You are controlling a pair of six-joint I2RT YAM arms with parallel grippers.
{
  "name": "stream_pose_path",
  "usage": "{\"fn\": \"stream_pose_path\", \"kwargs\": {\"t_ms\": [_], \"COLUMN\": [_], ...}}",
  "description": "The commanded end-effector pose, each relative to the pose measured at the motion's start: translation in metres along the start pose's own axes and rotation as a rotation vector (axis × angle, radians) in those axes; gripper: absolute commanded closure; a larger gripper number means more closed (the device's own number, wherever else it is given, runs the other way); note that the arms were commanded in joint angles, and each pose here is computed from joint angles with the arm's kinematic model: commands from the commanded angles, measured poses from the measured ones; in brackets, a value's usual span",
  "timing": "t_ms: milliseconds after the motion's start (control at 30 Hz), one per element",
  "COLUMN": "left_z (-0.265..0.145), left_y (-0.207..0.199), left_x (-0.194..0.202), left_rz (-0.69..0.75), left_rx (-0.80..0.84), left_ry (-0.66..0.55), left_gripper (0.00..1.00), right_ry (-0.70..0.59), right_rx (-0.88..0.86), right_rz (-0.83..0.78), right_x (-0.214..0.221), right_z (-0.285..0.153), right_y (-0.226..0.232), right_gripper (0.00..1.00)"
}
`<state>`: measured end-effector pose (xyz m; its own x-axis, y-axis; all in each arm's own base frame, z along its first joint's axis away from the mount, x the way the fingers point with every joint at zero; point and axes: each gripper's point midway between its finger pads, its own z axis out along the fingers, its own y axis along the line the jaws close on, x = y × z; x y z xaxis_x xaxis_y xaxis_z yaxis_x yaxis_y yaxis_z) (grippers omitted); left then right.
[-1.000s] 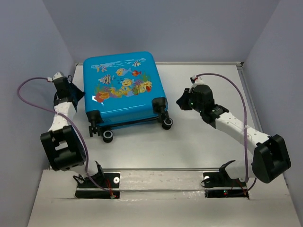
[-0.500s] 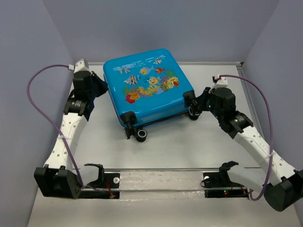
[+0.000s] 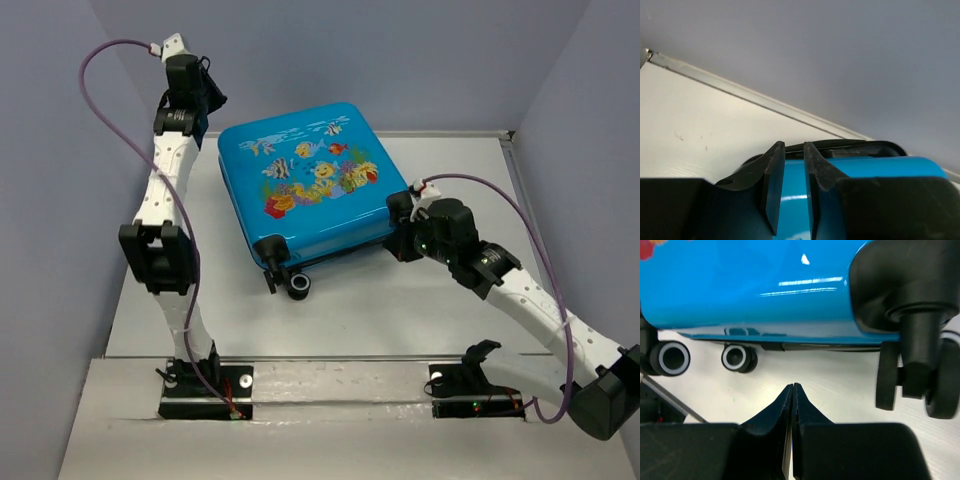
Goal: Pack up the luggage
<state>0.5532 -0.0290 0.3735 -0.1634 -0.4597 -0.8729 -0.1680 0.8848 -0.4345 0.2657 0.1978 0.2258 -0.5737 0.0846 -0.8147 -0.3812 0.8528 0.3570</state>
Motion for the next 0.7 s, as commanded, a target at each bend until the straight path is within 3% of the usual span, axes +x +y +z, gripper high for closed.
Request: {"fn": "stream_pose_path", "kwargs": {"t_ms": [0,33,167,367,467,667], "left_z": [0.048,0.053,0.088,0.123,0.147,0.169], "left_y": [0.032,0.039,0.046,0.035,0.032,0.021], "left_x": [0.014,-0.007,0.002,0.007,0.030,0.073], "left_rz": [0.044,0.031,0.005,-0.053,-0.049,-0.056], "left_rx": [-0.056,-0.040,0.033,0.206,0.287,0.469], "left_ry": [0.089,0.054,0.063,0.036,0.061,0.109], "left_gripper": [0.65,0.64,0.58,0.36,0.24,0.20], "right_ry": [0.095,0.113,0.100,0.148,0.145,0.105], "right_rx": [0.001,0.025,0.133,0.222,0.254,0.289], "right_rz": [-0.012,-0.010,-0.010,-0.012,-0.003,0.008], "right_x": [0.028,0.033,0.028,0.038,0.036,0.023], "right_z": [0.009,0.015,0.030,0.055,0.064,0.073], "right_y": [-0.003,-0.008,-0.026,-0.046,-0.054,-0.060], "right_gripper": [0.93,0.93,0.93,0.93,0.93,0.93]}}
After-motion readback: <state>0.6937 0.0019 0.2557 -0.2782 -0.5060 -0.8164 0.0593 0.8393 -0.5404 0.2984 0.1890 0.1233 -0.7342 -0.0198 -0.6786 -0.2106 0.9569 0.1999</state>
